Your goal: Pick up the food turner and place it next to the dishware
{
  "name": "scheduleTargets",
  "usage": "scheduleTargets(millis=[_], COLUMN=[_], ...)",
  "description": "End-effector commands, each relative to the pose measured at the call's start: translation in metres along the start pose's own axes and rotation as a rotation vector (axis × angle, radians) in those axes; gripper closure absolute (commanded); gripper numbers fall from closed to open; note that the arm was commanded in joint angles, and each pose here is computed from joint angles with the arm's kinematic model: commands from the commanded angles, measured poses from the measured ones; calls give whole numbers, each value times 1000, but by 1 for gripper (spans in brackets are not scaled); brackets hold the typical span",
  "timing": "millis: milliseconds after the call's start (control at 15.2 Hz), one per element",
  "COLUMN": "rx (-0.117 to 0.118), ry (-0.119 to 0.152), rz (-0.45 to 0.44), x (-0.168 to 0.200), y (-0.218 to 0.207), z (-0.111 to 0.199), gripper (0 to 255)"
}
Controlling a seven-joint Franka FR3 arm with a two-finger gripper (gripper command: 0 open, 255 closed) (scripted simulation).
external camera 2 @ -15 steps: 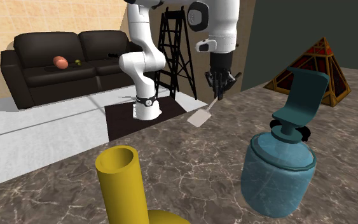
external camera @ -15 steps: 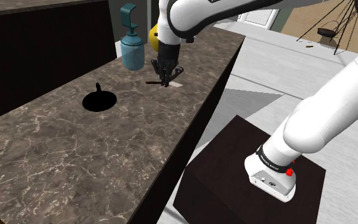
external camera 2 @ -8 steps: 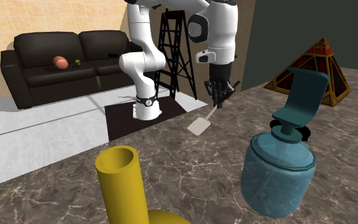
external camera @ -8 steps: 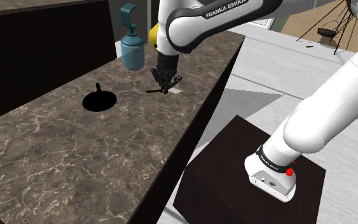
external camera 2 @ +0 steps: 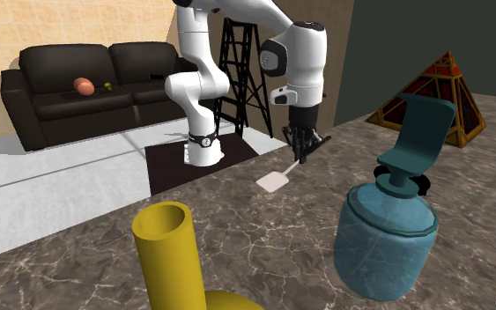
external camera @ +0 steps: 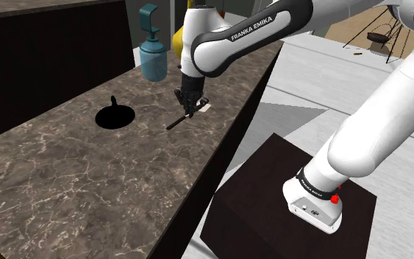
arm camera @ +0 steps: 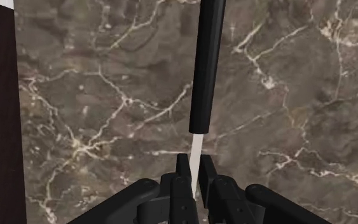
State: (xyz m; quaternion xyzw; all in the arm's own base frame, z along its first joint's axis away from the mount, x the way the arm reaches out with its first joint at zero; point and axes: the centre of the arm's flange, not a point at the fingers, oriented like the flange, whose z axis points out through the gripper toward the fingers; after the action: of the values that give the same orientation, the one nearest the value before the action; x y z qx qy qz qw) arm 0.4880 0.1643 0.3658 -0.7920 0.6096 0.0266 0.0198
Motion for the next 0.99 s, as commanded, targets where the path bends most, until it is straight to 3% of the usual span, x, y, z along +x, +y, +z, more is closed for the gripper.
scheduleTargets(millis=[0, 594, 660, 924], rx=[1, 1, 1, 1], ry=[0, 0, 0, 0], rz=[0, 0, 0, 0], x=[1, 1, 1, 1], y=[0, 0, 0, 0], z=[10, 15, 15, 15], gripper=[255, 255, 0, 0])
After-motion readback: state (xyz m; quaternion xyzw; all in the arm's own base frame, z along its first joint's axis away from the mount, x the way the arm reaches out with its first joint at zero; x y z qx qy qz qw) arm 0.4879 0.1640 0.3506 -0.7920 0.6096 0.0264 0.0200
